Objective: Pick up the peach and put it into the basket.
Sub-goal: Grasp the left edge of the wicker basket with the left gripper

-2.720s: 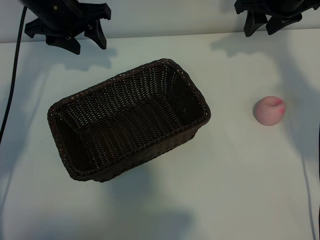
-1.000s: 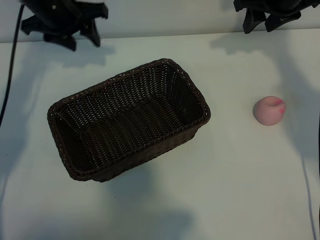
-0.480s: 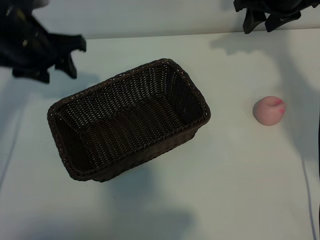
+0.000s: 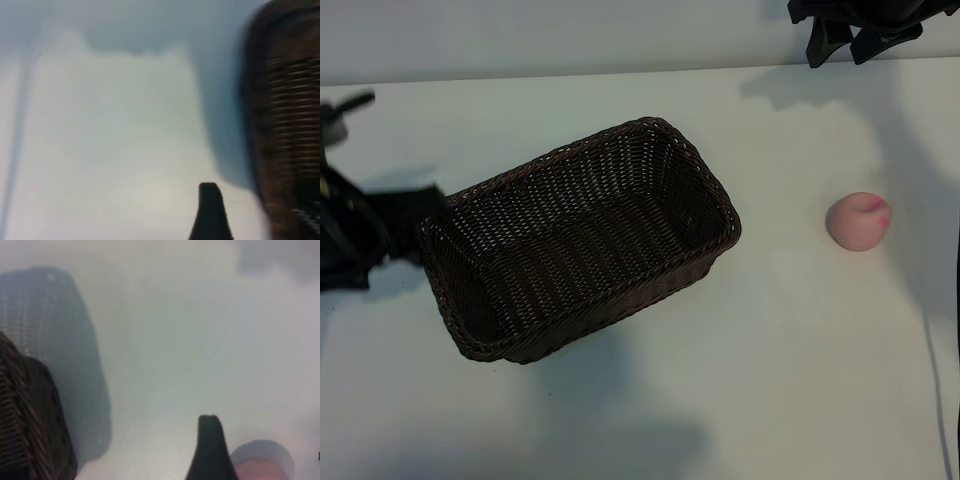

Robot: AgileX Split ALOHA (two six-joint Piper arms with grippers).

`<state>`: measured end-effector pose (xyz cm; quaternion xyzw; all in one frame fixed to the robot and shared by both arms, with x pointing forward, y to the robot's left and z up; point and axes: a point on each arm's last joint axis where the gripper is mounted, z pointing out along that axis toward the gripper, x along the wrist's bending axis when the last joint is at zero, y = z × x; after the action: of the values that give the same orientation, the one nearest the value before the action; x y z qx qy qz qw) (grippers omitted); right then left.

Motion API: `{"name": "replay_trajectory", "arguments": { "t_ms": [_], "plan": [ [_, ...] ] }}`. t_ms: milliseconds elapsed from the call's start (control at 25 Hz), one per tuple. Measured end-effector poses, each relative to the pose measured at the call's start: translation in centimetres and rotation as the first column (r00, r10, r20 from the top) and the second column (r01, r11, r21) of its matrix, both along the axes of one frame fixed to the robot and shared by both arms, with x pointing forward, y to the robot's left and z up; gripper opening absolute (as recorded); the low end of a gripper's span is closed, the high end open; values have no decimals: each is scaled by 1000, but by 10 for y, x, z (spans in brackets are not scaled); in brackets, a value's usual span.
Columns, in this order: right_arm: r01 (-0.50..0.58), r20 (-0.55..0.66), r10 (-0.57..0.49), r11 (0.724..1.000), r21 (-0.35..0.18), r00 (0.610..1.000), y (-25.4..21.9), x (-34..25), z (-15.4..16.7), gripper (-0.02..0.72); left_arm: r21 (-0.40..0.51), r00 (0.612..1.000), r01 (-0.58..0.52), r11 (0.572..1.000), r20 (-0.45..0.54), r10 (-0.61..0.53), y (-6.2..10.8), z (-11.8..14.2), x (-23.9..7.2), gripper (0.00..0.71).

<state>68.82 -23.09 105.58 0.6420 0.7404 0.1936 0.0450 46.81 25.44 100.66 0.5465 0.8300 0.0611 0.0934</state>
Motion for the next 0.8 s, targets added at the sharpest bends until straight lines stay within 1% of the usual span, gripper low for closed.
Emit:
{"name": "replay_trajectory", "arguments": {
  "t_ms": [120,240,320,440,520,680,800],
  "plan": [
    [0,0,0,1000,0,1000,0,0,0,503,27,999,-44,999,7,44,4,-17,-1,526],
    [0,0,0,1000,0,1000,0,0,0,503,15,997,-55,998,48,55,2,-25,8,526],
    [0,-2,0,1000,0,1000,0,0,0,503,-11,996,-60,998,69,61,-1,-29,13,525],
    [-1,-3,1,1000,0,1000,0,0,0,503,-39,995,-49,998,88,53,-4,-30,16,525],
    [-1,-3,1,1000,0,1000,0,0,0,503,-79,994,-42,996,96,49,-7,-30,17,525],
    [-1,-3,1,1000,0,1000,0,0,0,503,-144,993,1,990,121,16,-13,-24,15,525],
    [-1,-4,1,1000,0,1000,0,0,0,503,-172,991,23,985,134,0,-16,-19,13,525]
  ]
}}
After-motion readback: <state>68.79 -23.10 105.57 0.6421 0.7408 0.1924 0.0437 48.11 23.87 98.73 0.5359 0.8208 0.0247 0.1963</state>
